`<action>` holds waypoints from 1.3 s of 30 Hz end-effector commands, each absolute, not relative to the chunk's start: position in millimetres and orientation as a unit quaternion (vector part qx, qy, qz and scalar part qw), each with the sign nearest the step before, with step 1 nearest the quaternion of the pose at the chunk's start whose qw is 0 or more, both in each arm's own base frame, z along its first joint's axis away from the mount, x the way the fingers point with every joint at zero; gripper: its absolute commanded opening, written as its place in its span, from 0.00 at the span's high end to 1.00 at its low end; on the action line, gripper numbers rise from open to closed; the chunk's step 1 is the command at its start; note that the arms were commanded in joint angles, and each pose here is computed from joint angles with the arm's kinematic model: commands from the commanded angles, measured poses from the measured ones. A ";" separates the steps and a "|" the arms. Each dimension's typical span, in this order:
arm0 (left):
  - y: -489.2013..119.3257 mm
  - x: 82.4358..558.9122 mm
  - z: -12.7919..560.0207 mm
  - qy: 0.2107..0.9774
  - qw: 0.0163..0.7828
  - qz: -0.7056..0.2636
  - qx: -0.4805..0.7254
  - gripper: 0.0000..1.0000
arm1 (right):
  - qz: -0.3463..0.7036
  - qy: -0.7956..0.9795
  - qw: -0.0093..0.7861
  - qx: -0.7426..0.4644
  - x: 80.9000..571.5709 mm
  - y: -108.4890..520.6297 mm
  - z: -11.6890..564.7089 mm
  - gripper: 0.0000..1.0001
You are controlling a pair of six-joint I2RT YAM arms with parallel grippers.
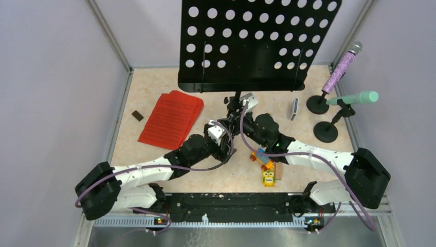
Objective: Pack up the instrument practice props
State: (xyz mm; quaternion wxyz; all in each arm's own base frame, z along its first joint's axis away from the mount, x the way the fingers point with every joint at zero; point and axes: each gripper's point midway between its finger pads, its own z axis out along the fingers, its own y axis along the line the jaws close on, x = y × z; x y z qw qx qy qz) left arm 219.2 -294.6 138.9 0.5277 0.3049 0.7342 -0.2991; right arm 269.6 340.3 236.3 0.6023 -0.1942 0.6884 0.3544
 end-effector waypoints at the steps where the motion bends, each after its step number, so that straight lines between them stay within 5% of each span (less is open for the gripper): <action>1: -293.2 246.5 150.0 0.728 0.570 -0.256 0.281 0.01 | 0.485 0.597 0.613 -0.180 237.7 356.4 357.7 1.00; 6: -294.6 237.4 126.2 0.752 0.532 -0.265 0.285 0.13 | 0.492 0.610 0.595 -0.178 232.0 356.2 374.6 1.00; 15: -278.3 210.4 92.8 0.805 0.464 -0.302 0.215 0.82 | 0.497 0.639 0.570 -0.138 236.4 355.0 372.5 1.00; 19: -266.3 201.1 84.1 0.833 0.431 -0.293 0.186 1.00 | 0.449 0.684 0.565 -0.109 254.0 349.2 348.0 1.00; 27: -250.1 186.8 87.7 0.864 0.389 -0.278 0.159 1.00 | 0.320 0.764 0.557 -0.064 292.1 328.9 275.8 1.00; 39: -246.9 174.6 66.5 0.902 0.321 -0.257 0.134 1.00 | 0.260 0.820 0.510 0.006 328.9 296.7 180.4 1.00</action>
